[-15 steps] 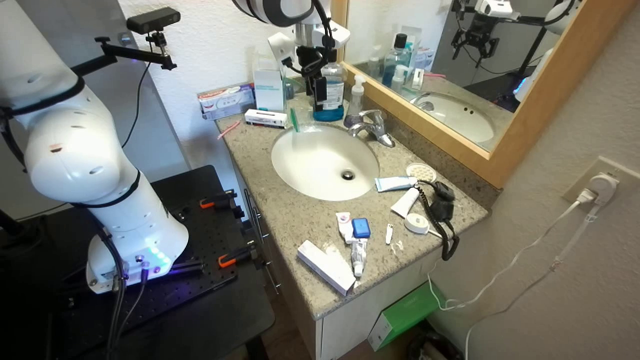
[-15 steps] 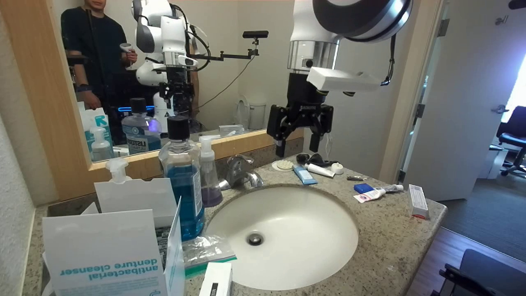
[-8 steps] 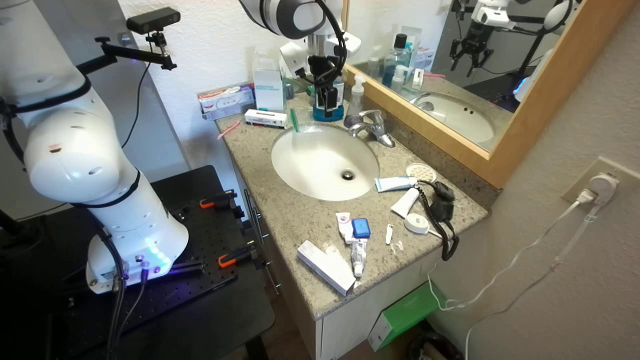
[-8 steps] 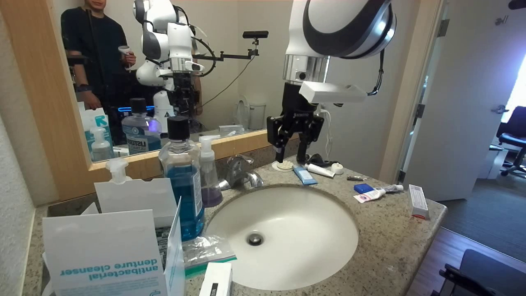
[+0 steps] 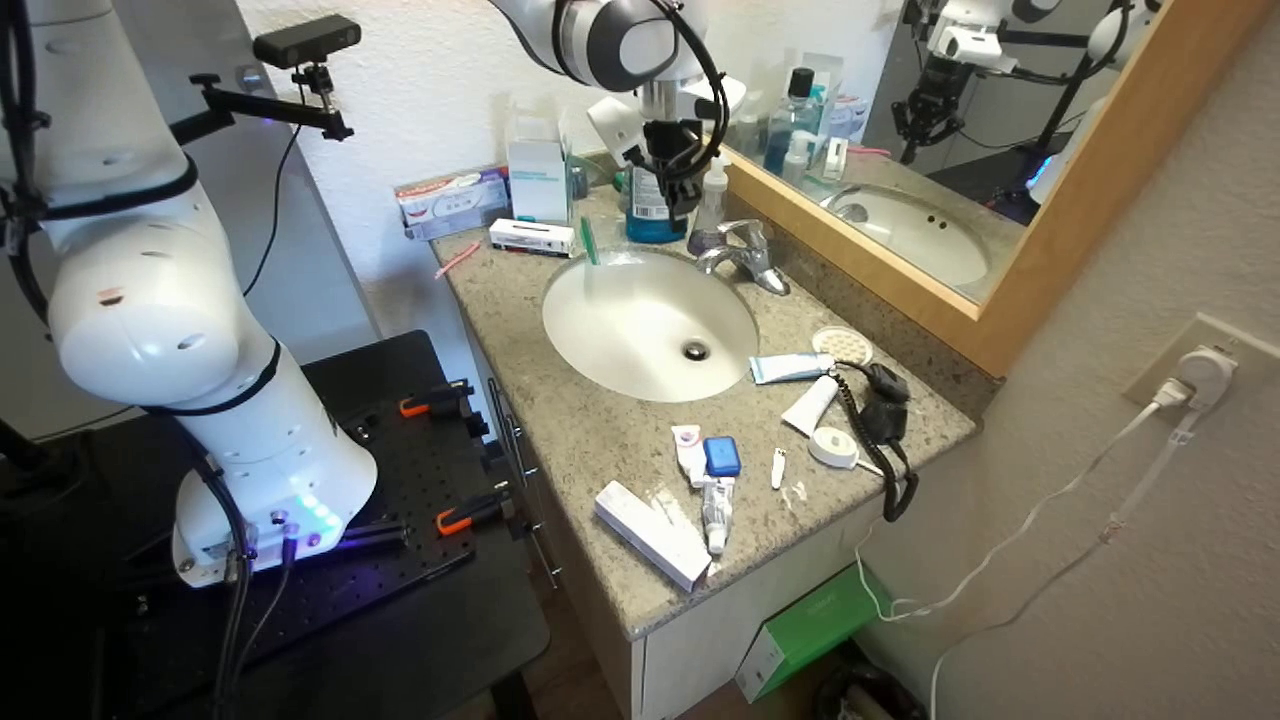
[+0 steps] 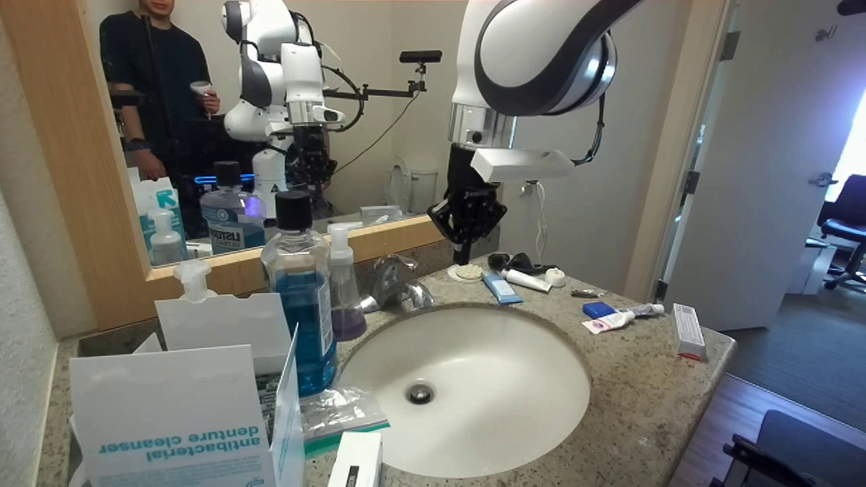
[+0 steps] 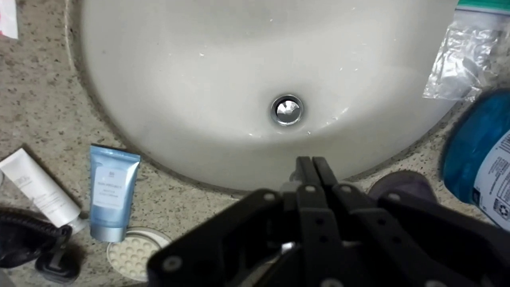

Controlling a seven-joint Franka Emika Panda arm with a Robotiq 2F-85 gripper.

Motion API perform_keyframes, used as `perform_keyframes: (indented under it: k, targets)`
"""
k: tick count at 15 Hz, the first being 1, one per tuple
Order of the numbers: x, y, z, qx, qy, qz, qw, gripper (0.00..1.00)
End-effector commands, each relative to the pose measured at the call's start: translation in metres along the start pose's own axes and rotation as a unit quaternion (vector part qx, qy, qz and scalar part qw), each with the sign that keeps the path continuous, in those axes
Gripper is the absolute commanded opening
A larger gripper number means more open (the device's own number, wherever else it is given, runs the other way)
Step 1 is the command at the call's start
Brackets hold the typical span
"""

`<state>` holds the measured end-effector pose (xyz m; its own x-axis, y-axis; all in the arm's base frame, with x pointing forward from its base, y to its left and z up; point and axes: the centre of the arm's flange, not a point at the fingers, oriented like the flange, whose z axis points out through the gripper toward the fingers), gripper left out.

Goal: Lift the handle of the tap

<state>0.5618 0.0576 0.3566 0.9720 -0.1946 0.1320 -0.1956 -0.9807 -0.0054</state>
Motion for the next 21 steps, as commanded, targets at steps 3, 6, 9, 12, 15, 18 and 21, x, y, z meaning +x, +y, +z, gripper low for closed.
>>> perform_keyframes:
  k: [3, 6, 9, 12, 15, 18, 21]
  targets:
    - [0.034, 0.0, 0.004, -0.001, 0.016, -0.002, 0.9999, 0.0]
    - [0.042, -0.002, 0.01, 0.001, 0.016, -0.004, 0.9999, 0.0]
    - [0.044, -0.006, 0.018, 0.005, 0.0, -0.012, 0.9999, 0.0]
    - [0.035, -0.004, 0.021, 0.004, 0.0, -0.012, 0.9999, 0.01]
    - [0.036, -0.005, 0.022, 0.004, -0.001, -0.014, 0.9999, 0.01]
    - [0.043, -0.004, 0.032, 0.005, 0.011, -0.011, 0.9999, 0.0]
    - [0.045, -0.005, 0.037, 0.007, 0.026, -0.012, 0.9996, 0.0]
